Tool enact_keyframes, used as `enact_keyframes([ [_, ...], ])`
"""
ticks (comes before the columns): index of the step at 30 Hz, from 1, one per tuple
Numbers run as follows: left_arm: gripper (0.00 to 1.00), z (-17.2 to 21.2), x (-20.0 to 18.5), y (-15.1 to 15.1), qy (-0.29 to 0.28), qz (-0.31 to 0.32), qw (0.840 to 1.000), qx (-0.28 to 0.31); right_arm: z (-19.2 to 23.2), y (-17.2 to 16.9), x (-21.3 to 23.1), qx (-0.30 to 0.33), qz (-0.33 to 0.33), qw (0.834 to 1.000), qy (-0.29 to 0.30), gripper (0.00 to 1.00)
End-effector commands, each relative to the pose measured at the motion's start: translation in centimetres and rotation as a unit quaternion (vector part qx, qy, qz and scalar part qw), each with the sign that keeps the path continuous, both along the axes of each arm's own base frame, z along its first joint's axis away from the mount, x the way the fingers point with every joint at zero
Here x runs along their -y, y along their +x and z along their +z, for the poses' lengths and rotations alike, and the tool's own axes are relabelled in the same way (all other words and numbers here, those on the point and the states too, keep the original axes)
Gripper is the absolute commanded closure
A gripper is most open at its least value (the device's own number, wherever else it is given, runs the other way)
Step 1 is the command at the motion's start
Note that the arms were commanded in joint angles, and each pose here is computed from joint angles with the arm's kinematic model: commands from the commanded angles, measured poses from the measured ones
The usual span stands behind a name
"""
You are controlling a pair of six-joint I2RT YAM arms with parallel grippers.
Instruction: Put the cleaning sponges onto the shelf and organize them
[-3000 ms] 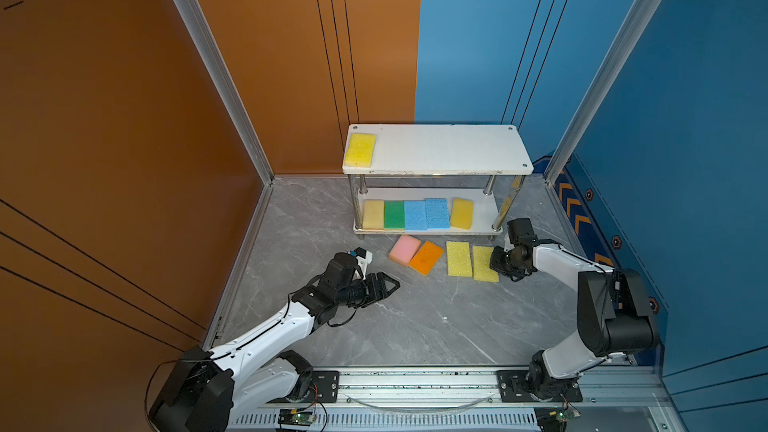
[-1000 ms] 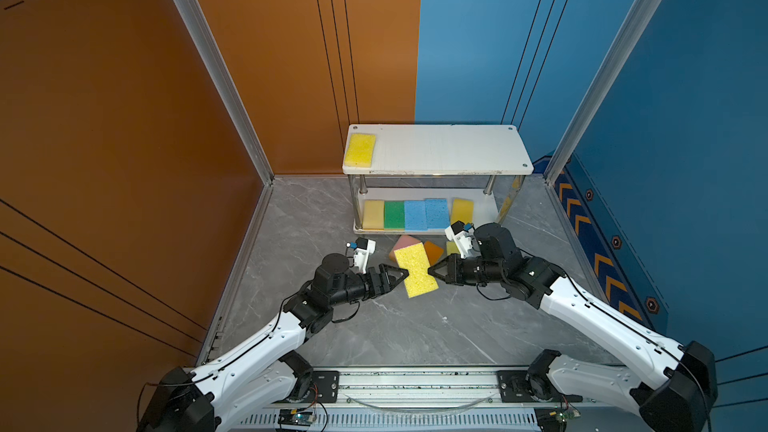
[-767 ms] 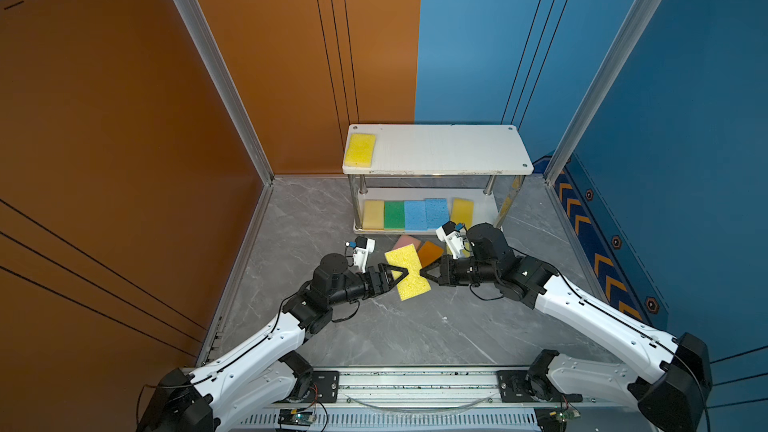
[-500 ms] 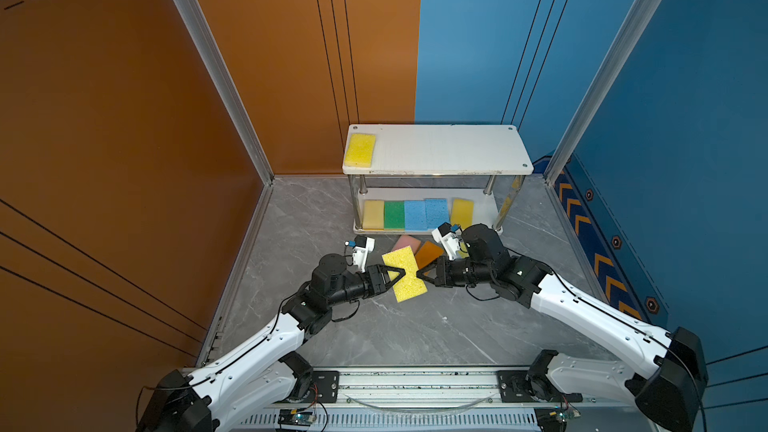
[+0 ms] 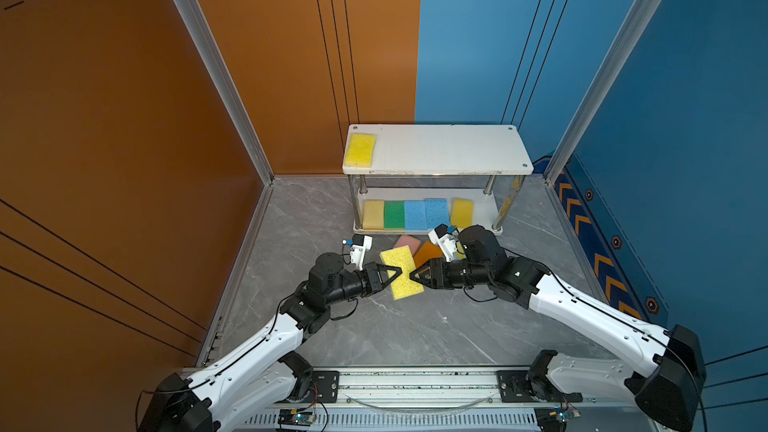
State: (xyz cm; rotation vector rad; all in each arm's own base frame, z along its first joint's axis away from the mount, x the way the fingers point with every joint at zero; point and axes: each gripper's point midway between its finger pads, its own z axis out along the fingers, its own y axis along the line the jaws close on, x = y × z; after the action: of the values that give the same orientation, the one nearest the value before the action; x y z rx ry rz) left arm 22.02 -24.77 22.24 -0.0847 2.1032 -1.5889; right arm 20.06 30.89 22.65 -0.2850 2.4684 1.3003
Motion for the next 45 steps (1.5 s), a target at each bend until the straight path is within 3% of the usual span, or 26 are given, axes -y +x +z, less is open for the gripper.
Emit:
enact_keyframes([
  [1, 0.90, 2.0, -0.1, -0.1, -0.027, -0.010, 0.999, 0.020, 0.8, -0.6, -0.1, 0.004, 0.011, 1.000, 0.010, 0.54],
  [7, 0.90, 2.5, -0.3, 0.0, -0.035, -0.007, 0.999, 0.020, 0.6, -0.9, -0.3, 0.003, 0.016, 1.000, 0.009, 0.55],
  [15, 0.90, 2.5, -1.0, 0.2, -0.040, 0.005, 0.999, 0.018, 0.9, -1.3, -0.5, 0.006, 0.021, 1.000, 0.011, 0.64],
  [25, 0.90, 2.4, -1.2, 0.2, -0.041, 0.007, 0.999, 0.015, 1.0, -1.4, -0.7, 0.013, 0.019, 1.000, 0.011, 0.87],
  [29, 0.90, 2.3, -1.2, 0.2, -0.042, 0.008, 0.999, 0.014, 1.2, -1.4, -0.7, 0.016, 0.017, 1.000, 0.012, 0.92],
  [30, 0.88, 2.3, -1.3, 0.2, -0.042, 0.009, 0.999, 0.014, 1.2, -1.3, -0.6, 0.017, 0.015, 1.000, 0.012, 0.93],
  [39, 0.43, 2.6, -3.9, 0.0, -0.027, 0.031, 0.999, 0.016, 4.5, -0.9, 1.0, 0.052, -0.009, 0.998, 0.024, 0.95],
  [43, 0.31, 2.8, -6.9, -0.9, 0.028, 0.070, 0.997, 0.032, 7.4, -0.1, 2.5, 0.082, -0.036, 0.995, 0.036, 0.95],
  [45, 0.30, 3.0, -8.0, -1.2, 0.044, 0.088, 0.994, 0.046, 9.2, 0.4, 3.0, 0.102, -0.049, 0.993, 0.042, 0.96],
])
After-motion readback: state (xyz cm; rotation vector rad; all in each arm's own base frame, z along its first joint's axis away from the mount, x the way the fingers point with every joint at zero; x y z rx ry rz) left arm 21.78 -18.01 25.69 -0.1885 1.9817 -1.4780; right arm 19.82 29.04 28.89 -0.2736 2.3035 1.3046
